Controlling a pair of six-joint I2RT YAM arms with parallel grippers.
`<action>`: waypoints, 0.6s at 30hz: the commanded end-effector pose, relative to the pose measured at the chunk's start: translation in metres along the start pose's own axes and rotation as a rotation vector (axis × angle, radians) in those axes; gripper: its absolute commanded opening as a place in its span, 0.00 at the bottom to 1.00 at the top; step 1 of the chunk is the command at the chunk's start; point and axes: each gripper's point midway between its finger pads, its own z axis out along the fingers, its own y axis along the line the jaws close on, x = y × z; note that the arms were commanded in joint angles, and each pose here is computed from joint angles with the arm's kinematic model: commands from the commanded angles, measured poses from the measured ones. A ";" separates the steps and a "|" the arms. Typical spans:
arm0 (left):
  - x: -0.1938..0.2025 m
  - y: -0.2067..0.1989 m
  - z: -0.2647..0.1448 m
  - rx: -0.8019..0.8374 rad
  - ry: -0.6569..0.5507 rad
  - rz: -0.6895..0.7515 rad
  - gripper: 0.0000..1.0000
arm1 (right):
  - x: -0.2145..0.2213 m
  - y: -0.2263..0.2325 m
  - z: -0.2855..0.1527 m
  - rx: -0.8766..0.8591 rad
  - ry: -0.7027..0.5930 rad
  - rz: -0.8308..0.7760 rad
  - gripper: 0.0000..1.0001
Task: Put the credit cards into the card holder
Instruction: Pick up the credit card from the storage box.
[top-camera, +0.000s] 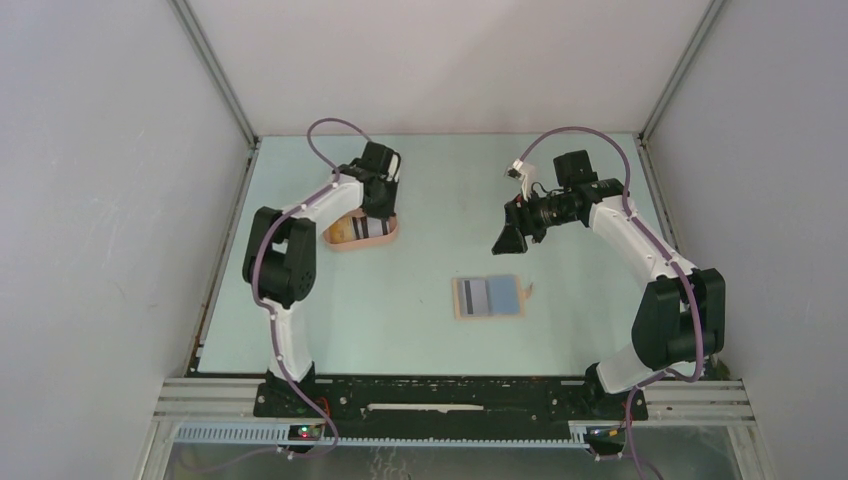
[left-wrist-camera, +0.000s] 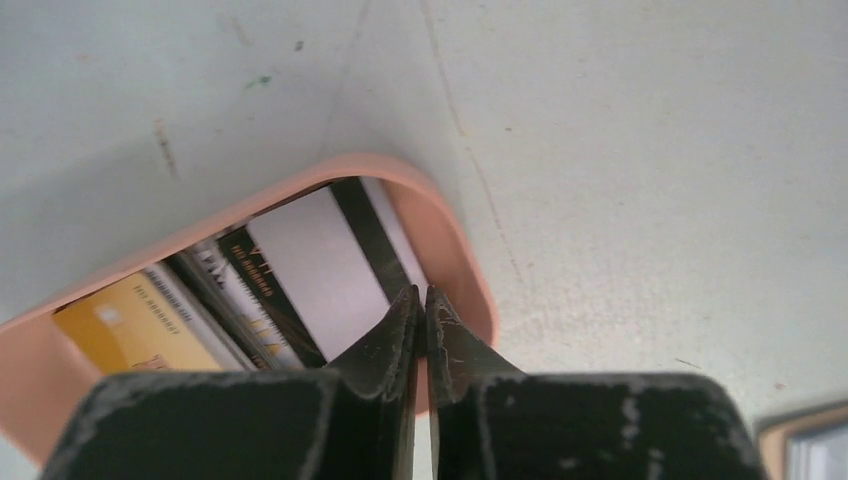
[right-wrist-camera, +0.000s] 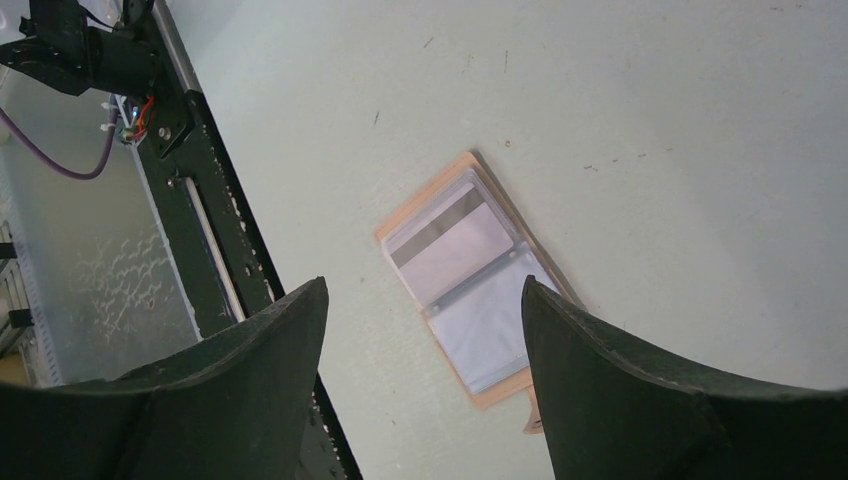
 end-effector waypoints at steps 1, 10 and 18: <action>-0.017 -0.034 -0.008 0.160 -0.018 0.034 0.11 | -0.013 0.008 -0.006 -0.014 -0.029 -0.053 0.80; -0.009 -0.073 -0.003 0.270 0.043 0.108 0.13 | -0.015 0.011 -0.009 -0.010 -0.037 -0.065 0.80; 0.004 -0.127 -0.014 0.449 0.082 0.222 0.15 | -0.016 0.012 -0.010 -0.009 -0.040 -0.069 0.80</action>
